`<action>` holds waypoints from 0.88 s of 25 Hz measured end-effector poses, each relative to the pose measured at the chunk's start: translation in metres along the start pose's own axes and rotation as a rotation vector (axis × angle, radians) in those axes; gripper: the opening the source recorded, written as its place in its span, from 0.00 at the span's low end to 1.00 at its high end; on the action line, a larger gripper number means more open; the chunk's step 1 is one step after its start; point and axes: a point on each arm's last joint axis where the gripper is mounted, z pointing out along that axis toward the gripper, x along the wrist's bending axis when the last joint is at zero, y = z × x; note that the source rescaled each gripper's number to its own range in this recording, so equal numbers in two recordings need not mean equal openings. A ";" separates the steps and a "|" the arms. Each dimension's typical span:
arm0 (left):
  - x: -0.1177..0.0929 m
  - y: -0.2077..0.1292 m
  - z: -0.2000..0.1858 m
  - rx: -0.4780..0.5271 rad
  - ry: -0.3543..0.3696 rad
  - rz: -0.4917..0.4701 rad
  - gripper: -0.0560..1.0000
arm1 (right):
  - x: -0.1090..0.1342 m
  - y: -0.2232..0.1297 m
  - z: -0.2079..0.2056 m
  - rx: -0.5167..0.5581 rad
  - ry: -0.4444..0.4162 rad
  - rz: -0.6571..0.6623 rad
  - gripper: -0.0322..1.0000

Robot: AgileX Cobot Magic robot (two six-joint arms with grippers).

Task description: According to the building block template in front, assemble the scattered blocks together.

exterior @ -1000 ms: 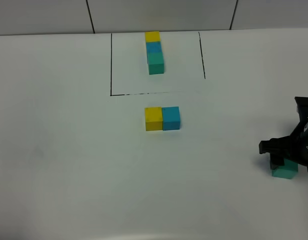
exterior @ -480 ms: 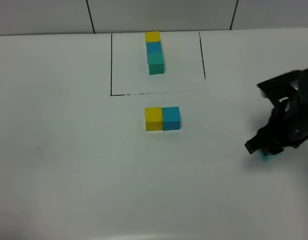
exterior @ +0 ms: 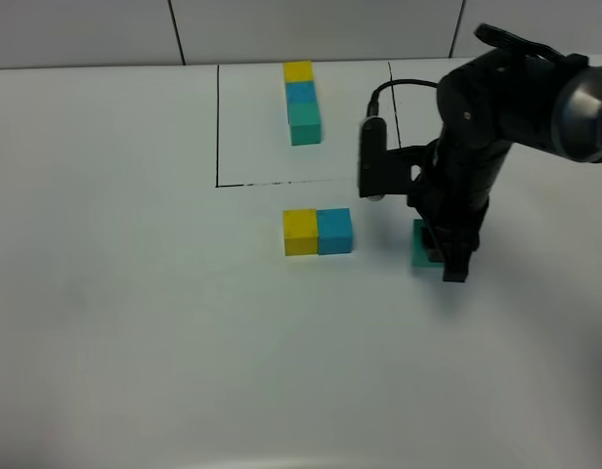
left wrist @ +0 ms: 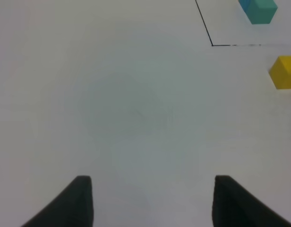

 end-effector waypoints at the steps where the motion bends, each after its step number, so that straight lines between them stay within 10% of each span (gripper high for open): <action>1: 0.000 0.000 0.000 0.000 0.000 0.000 0.25 | -0.004 0.005 0.002 -0.002 -0.002 -0.020 0.05; 22: 0.000 0.000 0.000 0.000 0.000 0.001 0.25 | -0.044 0.041 0.047 -0.049 0.071 -0.084 0.05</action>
